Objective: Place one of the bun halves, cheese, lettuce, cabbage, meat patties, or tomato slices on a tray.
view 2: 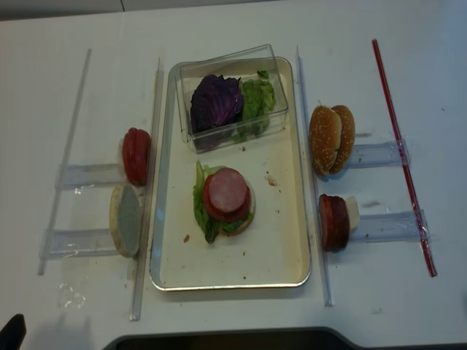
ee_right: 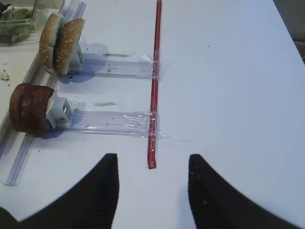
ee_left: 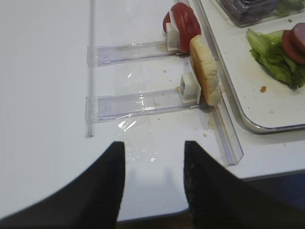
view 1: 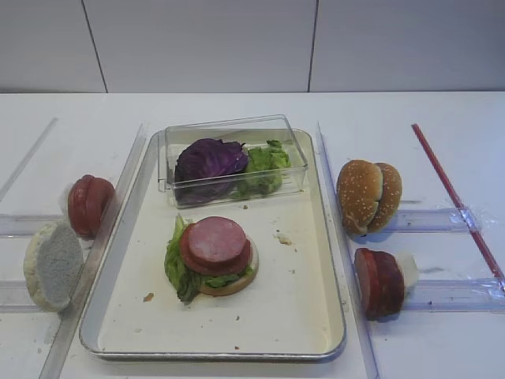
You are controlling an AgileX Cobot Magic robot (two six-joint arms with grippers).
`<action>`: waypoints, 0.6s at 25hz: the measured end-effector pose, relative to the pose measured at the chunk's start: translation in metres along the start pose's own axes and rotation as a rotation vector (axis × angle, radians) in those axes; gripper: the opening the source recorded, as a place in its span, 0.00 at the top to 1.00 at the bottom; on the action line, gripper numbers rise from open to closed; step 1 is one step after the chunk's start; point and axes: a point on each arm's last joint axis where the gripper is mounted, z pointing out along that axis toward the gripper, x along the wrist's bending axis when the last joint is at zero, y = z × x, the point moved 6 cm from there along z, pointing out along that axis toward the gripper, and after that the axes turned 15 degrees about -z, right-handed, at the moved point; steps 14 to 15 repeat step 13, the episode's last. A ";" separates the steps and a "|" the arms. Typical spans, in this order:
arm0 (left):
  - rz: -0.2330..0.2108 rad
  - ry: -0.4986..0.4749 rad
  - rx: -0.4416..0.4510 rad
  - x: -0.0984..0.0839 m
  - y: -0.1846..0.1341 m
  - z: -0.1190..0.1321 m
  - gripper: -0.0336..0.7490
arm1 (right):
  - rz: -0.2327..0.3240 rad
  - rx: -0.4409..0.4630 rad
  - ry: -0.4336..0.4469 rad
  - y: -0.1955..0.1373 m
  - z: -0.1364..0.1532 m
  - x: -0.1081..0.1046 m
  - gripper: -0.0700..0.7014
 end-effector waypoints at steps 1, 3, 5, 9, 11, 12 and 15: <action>0.000 0.000 0.000 0.000 0.000 0.000 0.60 | -0.002 0.000 0.000 0.000 0.000 0.000 0.45; 0.000 0.000 0.000 0.000 0.000 0.000 0.60 | -0.002 0.000 0.000 0.000 0.000 0.000 0.45; 0.000 0.000 0.000 0.000 0.000 0.000 0.60 | -0.002 0.000 0.000 0.000 0.000 0.000 0.45; 0.000 0.000 0.000 0.000 0.000 0.000 0.60 | -0.002 0.000 0.000 0.000 0.000 0.000 0.45; 0.000 0.000 0.000 0.000 0.000 0.000 0.60 | -0.002 0.000 0.000 0.000 0.000 0.000 0.45; 0.000 0.000 0.000 0.000 0.000 0.000 0.60 | -0.002 0.002 0.001 0.000 0.000 0.000 0.45; 0.000 0.000 0.000 0.000 0.000 0.000 0.60 | -0.002 0.002 0.001 0.000 0.000 0.000 0.45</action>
